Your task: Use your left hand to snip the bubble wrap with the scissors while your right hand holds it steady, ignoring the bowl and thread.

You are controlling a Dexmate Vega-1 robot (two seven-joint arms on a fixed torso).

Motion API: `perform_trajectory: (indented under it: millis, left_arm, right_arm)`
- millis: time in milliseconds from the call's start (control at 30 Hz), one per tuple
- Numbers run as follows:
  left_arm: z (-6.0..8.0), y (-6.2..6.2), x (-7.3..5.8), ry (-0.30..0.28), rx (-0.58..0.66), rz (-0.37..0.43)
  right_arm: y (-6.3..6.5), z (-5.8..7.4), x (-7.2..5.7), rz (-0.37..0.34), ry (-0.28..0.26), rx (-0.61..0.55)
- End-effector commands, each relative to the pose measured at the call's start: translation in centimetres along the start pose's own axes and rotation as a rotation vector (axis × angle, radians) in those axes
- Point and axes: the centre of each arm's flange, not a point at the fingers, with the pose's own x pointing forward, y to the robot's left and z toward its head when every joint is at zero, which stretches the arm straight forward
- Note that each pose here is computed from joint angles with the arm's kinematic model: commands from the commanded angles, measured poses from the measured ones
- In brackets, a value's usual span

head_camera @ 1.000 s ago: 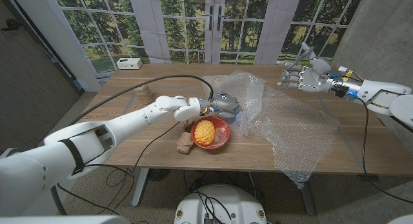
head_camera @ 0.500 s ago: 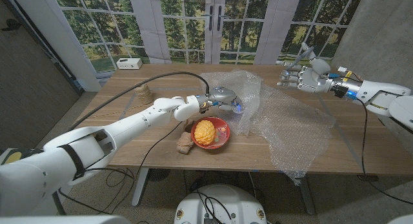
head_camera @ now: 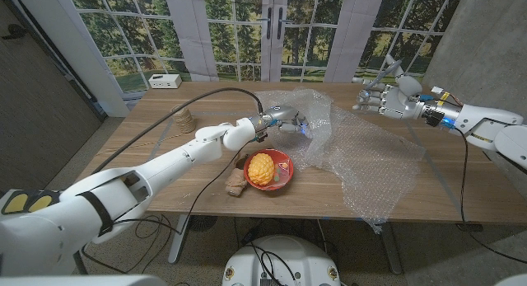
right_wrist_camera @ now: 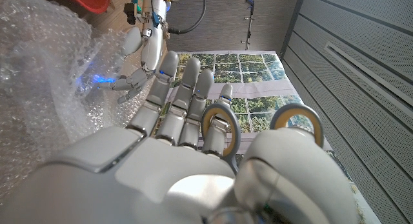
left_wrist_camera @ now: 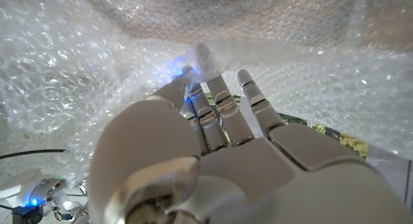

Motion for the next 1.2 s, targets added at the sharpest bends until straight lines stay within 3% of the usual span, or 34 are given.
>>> perform_trajectory:
  millis: [33, 367, 833, 1200]
  left_arm:
    - [-0.8, 0.8, 0.4, 0.082, -0.223, -0.006]
    - [-0.9, 0.7, 0.4, 0.118, -0.323, 0.007]
    - [-0.9, -0.5, 0.0, 0.151, -0.483, 0.114]
    - [-1.0, -1.0, -0.4, 0.136, -0.612, 0.307]
  right_arm:
    - [-0.3, -0.1, 0.1, 0.015, -0.016, -0.011]
    - [-0.6, -0.5, 0.0, 0.023, -0.026, -0.014]
    - [-0.9, -0.6, -0.1, 0.028, -0.038, -0.006]
    - [-1.1, -0.8, 0.0, 0.023, -0.050, -0.003]
